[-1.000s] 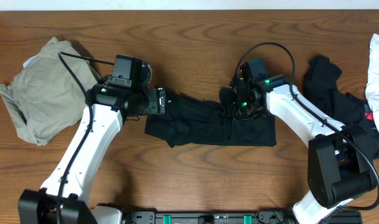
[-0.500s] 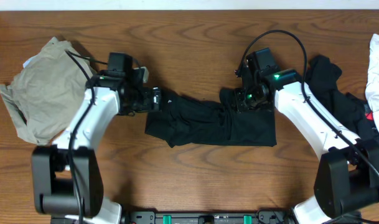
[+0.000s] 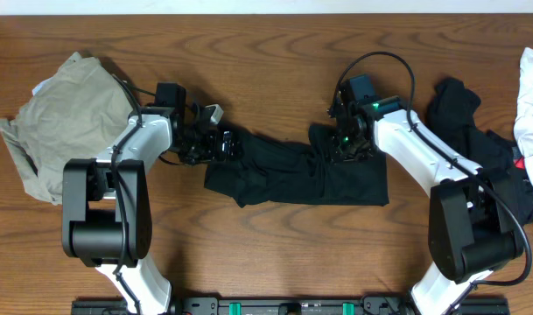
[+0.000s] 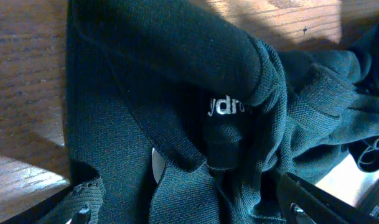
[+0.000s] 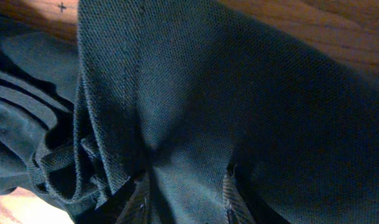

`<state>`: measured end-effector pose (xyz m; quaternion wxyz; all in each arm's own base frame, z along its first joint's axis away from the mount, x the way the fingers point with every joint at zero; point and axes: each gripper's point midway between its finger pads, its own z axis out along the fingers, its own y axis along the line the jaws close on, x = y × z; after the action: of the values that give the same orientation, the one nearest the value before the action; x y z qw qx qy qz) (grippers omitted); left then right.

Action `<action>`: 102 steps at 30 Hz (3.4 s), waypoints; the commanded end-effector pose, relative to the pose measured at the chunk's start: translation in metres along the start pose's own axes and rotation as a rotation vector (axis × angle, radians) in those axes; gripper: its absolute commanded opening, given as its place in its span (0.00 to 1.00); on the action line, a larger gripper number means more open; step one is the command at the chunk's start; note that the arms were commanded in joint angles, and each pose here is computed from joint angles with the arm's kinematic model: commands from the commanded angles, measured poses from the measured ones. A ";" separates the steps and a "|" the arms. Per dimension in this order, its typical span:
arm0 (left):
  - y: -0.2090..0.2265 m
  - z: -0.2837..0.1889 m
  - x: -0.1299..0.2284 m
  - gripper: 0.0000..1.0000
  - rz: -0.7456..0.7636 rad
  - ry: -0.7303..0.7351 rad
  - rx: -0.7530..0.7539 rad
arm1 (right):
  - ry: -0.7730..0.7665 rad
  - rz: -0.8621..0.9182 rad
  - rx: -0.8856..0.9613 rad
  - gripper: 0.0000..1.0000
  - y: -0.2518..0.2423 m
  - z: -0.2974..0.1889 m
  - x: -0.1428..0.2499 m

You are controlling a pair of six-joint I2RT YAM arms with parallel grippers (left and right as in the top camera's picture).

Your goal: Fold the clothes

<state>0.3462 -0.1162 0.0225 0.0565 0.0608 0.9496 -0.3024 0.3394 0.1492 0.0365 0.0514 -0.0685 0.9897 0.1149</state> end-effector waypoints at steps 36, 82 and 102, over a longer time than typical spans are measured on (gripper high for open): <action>0.021 -0.029 -0.013 1.00 -0.020 -0.082 -0.040 | 0.173 0.035 0.033 0.36 -0.008 0.060 0.026; 0.025 0.031 0.036 0.81 -0.073 0.155 -0.022 | 0.196 0.037 0.026 0.35 -0.008 0.065 0.030; 0.014 0.032 0.047 0.74 -0.060 0.182 0.049 | 0.200 0.038 0.027 0.35 -0.008 0.065 0.031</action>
<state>0.3317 -0.1310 0.0198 0.0168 0.0683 0.9284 -0.3649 0.3377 0.1521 0.0058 0.0054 -0.0584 0.9926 0.1060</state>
